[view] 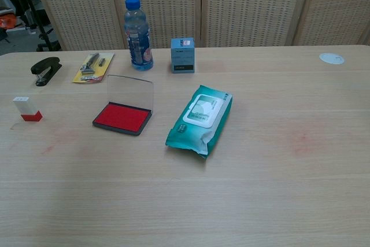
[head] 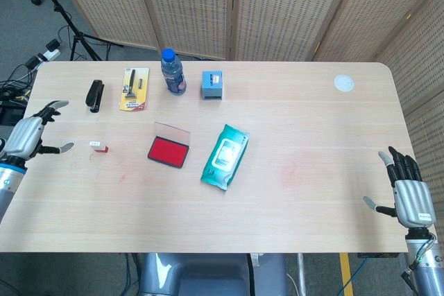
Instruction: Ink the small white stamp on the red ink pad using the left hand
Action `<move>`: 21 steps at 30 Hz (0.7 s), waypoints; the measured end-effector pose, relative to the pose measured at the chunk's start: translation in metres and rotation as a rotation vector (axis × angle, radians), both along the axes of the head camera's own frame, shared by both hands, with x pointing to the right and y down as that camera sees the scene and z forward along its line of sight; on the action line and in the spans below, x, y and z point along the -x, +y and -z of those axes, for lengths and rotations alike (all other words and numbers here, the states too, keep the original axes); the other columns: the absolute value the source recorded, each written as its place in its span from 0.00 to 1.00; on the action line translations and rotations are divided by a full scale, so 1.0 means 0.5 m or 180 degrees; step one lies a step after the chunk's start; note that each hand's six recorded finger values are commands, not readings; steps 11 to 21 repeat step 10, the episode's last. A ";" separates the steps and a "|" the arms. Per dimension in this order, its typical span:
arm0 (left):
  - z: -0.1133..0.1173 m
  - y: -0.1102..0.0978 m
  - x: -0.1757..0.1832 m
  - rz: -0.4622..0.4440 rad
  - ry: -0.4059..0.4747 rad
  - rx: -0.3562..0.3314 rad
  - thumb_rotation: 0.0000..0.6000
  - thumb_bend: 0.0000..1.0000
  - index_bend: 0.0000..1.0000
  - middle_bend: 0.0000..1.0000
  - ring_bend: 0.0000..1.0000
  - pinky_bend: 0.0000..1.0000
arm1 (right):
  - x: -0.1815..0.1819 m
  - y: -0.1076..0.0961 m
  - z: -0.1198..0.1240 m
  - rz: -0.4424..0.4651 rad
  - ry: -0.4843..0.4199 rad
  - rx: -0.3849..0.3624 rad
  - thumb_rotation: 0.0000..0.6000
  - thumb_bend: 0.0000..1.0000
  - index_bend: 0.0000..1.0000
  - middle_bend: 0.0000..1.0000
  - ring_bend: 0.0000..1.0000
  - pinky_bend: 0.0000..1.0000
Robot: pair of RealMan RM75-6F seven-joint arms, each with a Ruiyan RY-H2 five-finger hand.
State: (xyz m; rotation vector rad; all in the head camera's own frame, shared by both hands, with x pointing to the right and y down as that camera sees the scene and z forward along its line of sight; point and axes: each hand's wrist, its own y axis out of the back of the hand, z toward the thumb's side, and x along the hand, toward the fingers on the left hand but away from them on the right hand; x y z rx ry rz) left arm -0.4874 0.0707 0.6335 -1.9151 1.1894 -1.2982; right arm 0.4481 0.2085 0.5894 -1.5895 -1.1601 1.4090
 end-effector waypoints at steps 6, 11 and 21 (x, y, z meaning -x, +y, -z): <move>0.046 0.077 0.041 0.0271 -0.0267 -0.0214 1.00 0.08 0.00 0.00 0.00 0.00 | -0.006 -0.001 0.008 0.0040 0.0075 -0.0072 1.00 0.02 0.00 0.00 0.00 0.00; 0.052 0.119 0.053 0.0308 -0.0512 -0.0242 1.00 0.10 0.00 0.00 0.00 0.00 | -0.005 -0.002 0.016 0.0083 0.0170 -0.0167 1.00 0.01 0.00 0.00 0.00 0.00; 0.052 0.119 0.053 0.0308 -0.0512 -0.0242 1.00 0.10 0.00 0.00 0.00 0.00 | -0.005 -0.002 0.016 0.0083 0.0170 -0.0167 1.00 0.01 0.00 0.00 0.00 0.00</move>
